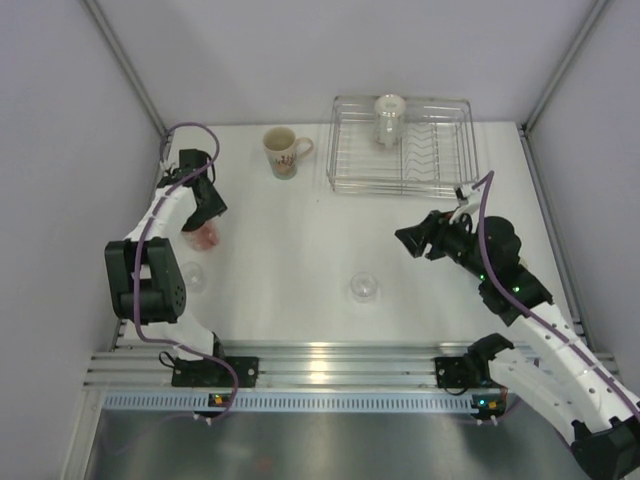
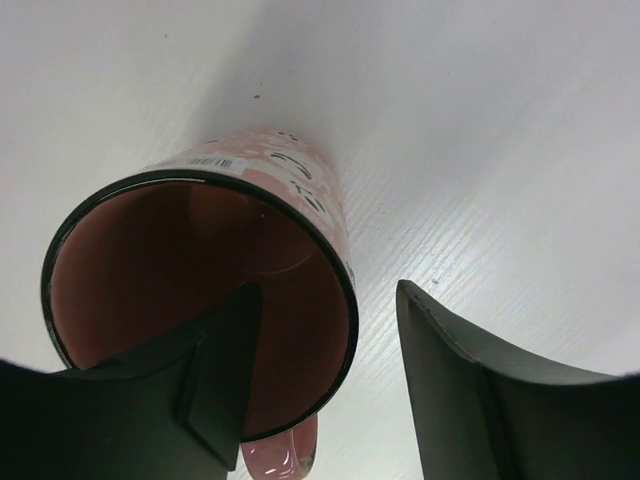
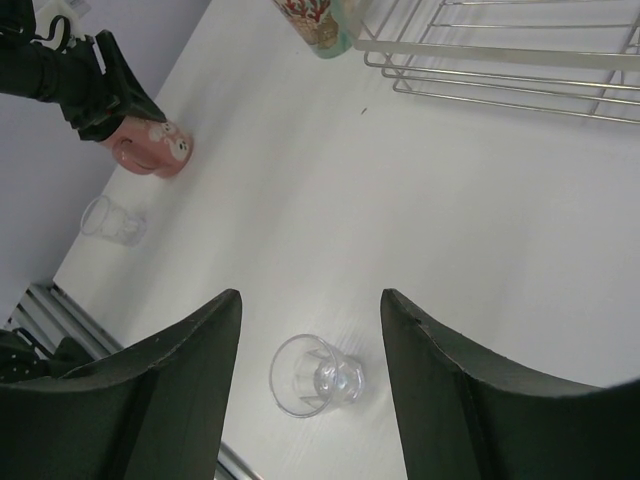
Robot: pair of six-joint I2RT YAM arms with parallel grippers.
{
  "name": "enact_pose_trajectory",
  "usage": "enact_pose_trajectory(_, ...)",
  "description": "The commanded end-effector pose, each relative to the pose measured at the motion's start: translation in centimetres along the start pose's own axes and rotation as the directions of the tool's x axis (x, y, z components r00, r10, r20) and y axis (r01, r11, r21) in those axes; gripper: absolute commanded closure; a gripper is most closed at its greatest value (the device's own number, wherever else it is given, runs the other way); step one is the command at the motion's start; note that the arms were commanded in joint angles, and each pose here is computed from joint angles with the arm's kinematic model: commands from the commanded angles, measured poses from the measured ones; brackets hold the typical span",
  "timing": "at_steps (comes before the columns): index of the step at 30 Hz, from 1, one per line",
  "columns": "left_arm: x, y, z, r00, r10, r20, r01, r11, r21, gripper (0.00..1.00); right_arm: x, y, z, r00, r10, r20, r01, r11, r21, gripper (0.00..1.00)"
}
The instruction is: Load the cups into the dish rack
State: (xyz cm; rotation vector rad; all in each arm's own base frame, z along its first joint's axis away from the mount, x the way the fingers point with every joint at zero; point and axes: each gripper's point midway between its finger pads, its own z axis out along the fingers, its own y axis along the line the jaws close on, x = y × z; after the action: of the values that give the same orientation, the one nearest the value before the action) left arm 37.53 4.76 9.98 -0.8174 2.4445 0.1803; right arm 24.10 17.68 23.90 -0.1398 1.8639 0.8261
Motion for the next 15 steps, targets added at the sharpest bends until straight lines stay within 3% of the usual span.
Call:
enact_pose_trajectory(1,-0.5,-0.8,0.2,1.000,-0.013,-0.005,0.013,1.000,0.028,0.39,-1.5,0.7,0.0,0.999,-0.024,0.039,0.024,1.000,-0.016,0.41)
enact_pose_trajectory(3,-0.5,-0.9,0.2,1.000,-0.012,-0.007,0.012,0.999,0.032,0.45,-1.7,0.9,0.2,0.999,-0.021,0.037,0.022,1.000,-0.022,0.41)
enact_pose_trajectory(7,-1.0,-1.3,-0.2,1.000,-0.017,0.003,0.016,0.999,0.052,0.72,-1.9,1.2,0.2,0.999,-0.015,0.032,0.016,0.999,-0.029,0.41)
enact_pose_trajectory(8,-1.1,-1.5,-0.5,1.000,-0.021,0.007,0.020,0.998,0.065,0.83,-1.8,1.2,0.1,0.999,-0.009,0.034,0.010,1.000,-0.028,0.41)
enact_pose_trajectory(11,-1.6,-2.4,-1.6,0.999,-0.029,0.014,0.028,0.992,0.121,1.00,-1.6,1.2,0.1,1.000,0.003,0.026,-0.002,1.000,-0.031,0.41)
enact_pose_trajectory(15,-2.4,-3.4,-3.7,0.998,-0.045,0.037,0.037,0.978,0.204,1.00,-0.6,1.9,0.1,0.999,0.038,-0.007,-0.038,0.997,-0.073,0.41)
